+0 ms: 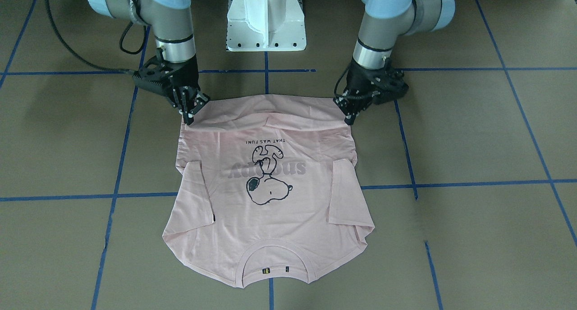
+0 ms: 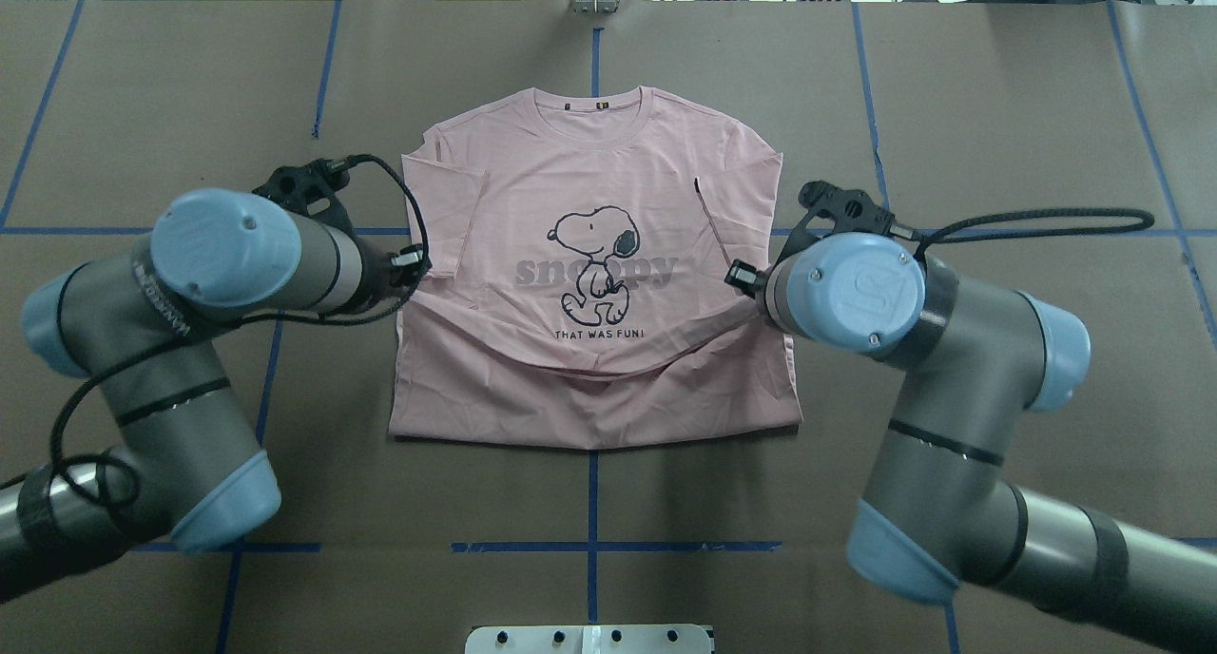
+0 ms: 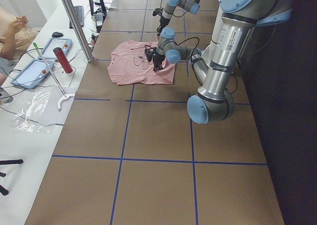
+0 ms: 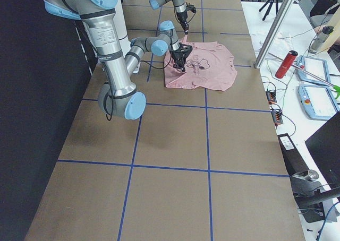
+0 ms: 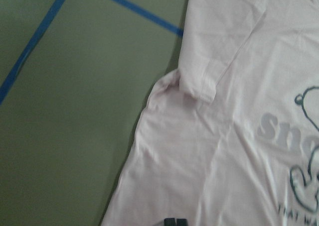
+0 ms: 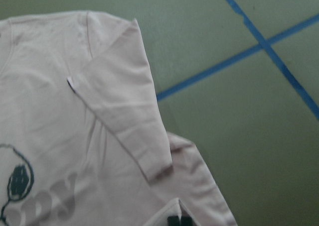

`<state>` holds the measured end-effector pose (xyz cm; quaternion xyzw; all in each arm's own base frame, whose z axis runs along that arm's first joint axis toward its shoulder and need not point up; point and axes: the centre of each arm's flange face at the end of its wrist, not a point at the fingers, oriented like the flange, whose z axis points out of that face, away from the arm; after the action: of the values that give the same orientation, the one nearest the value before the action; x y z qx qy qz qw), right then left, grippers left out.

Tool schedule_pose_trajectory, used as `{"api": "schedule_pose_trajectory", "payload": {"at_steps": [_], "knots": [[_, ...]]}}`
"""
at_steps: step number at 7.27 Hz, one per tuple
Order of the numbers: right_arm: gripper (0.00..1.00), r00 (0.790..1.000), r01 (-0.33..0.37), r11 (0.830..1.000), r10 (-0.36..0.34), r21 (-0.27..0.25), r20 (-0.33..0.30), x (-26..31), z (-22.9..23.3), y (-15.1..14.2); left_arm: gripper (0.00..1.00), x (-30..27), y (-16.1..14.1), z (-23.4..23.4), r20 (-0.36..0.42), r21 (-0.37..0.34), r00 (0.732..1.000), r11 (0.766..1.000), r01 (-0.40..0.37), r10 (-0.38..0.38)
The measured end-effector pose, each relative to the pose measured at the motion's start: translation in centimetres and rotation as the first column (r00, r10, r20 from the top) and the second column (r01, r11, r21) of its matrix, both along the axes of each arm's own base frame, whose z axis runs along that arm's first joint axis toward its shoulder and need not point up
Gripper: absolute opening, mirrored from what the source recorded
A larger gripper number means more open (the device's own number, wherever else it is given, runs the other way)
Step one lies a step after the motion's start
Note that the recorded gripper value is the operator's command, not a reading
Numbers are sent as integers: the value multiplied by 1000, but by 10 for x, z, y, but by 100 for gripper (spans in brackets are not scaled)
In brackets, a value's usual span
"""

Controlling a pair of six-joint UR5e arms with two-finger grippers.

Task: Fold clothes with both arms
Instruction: 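Lift the hem with both grippers and fold it over toward the collar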

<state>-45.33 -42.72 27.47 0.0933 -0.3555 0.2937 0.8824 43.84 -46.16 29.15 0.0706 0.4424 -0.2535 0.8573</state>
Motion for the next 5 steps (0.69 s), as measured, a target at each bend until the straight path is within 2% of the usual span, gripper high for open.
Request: {"api": "schedule_pose_trajectory", "payload": {"at_steps": [1, 2, 5], "knots": [[0, 1000, -22, 1000, 22, 9, -19, 2, 8, -45, 0, -10, -46, 15, 12, 36, 999, 999, 40, -40], [0, 999, -29, 999, 30, 20, -36, 4, 19, -83, 0, -25, -78, 23, 36, 75, 998, 996, 57, -60], [0, 998, -14, 999, 16, 32, -67, 7, 30, -157, 0, -25, -128, 17, 75, 121, 991, 988, 98, -108]]}}
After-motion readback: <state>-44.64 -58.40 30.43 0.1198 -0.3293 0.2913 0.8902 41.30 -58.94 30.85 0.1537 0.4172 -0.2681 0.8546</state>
